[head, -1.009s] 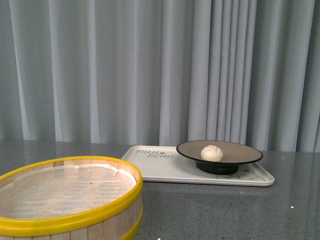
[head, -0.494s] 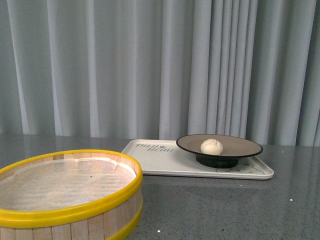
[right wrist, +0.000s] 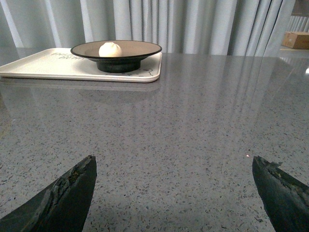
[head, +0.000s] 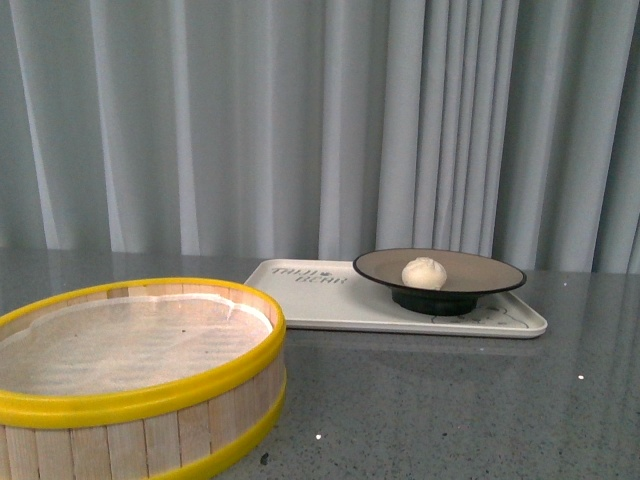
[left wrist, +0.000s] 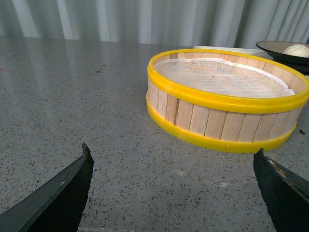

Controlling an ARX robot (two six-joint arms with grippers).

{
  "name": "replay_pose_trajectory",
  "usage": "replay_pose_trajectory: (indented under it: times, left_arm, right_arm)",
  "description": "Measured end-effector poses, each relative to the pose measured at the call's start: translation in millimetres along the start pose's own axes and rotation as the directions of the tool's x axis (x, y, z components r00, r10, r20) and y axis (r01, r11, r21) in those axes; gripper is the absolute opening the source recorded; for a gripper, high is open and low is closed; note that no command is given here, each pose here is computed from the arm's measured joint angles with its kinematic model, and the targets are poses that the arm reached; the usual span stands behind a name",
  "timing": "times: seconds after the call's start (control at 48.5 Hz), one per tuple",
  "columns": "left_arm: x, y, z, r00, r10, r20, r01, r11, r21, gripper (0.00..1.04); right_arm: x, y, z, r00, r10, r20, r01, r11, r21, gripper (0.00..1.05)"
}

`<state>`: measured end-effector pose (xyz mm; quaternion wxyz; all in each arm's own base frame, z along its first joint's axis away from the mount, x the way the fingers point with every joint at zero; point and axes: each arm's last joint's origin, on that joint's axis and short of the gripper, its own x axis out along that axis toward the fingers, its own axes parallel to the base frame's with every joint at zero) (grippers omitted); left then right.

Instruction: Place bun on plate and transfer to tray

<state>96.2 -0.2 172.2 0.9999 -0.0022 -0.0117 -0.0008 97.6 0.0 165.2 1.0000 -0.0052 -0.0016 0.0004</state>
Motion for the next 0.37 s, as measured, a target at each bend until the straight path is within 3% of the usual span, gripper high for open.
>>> replay_pose_trajectory:
  times: [0.371]
  left_arm:
    - [0.0, 0.0, 0.0, 1.0, 0.0, 0.0, 0.0, 1.0, 0.0, 0.98]
  right_arm:
    - [0.0, 0.0, 0.0, 1.0, 0.0, 0.0, 0.0, 1.0, 0.0, 0.96]
